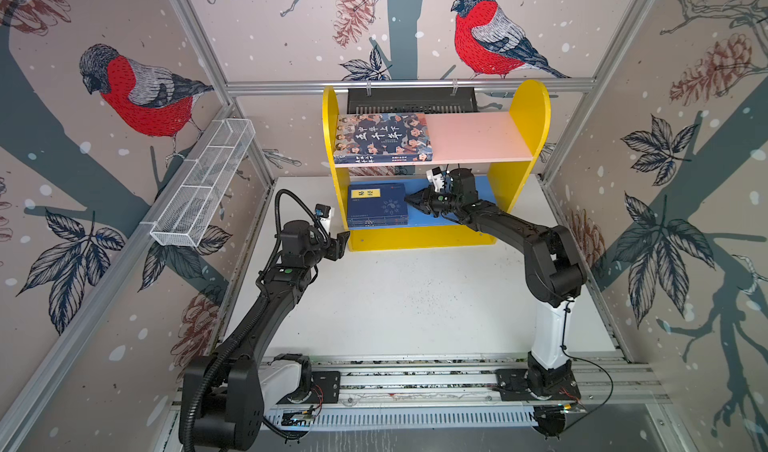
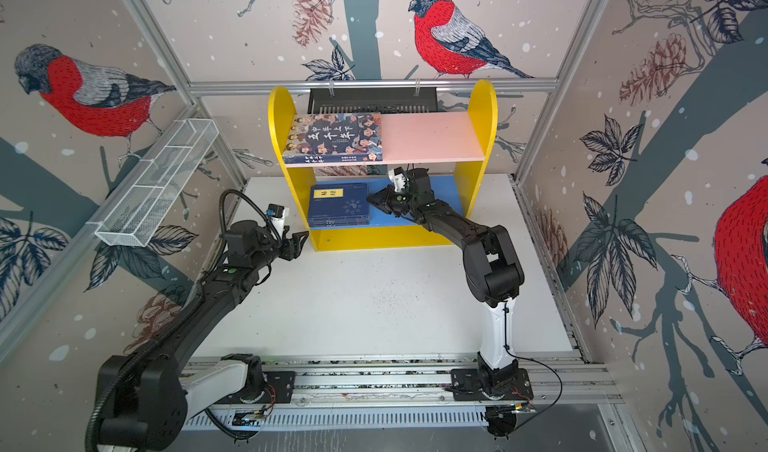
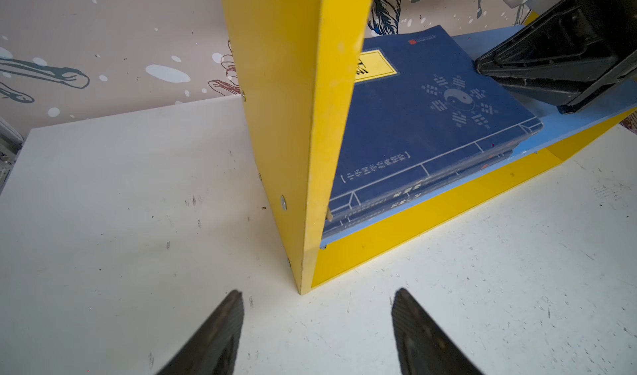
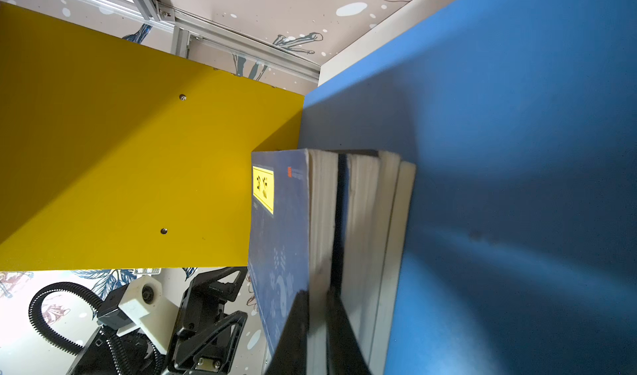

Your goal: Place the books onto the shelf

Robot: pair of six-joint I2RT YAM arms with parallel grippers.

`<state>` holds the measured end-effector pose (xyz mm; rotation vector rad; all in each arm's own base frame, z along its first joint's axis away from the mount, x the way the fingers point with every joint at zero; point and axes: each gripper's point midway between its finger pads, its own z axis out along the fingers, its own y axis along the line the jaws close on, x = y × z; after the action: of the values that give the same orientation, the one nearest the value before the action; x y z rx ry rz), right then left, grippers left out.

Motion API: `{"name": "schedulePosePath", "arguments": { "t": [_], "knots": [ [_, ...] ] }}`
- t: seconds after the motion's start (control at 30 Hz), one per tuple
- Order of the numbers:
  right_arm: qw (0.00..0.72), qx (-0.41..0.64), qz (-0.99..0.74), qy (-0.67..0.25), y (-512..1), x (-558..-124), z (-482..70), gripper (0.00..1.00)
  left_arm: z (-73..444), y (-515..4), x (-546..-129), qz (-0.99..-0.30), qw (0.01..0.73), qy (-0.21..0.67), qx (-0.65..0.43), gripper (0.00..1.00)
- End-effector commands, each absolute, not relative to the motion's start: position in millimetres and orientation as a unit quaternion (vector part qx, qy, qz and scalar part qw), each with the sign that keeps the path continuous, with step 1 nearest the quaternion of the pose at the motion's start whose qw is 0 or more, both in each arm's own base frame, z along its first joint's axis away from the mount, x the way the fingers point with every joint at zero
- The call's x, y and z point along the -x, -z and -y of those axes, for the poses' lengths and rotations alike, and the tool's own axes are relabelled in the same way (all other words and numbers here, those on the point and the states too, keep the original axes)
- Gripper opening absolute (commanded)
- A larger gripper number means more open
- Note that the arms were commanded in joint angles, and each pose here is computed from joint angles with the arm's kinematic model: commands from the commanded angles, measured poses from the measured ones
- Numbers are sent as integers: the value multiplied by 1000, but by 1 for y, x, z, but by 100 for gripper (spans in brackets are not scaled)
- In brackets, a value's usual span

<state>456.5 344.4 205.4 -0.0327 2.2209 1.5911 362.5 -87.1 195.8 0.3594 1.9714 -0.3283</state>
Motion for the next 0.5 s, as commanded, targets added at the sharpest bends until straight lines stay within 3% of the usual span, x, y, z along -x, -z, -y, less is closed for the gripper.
{"name": "schedulePosePath", "arguments": {
  "t": [0.0,0.27,0.47],
  "knots": [
    [220,21,-787,-576,-216,-460,-348,13,88,-207,-369,-806,555,127,-161,69],
    [221,25,-788,-573,-218,-461,-349,17,86,-206,-374,-804,562,126,-148,69],
    [222,25,-792,-568,-217,-460,-347,33,84,-206,-381,-806,562,122,-138,69]
  ]
}}
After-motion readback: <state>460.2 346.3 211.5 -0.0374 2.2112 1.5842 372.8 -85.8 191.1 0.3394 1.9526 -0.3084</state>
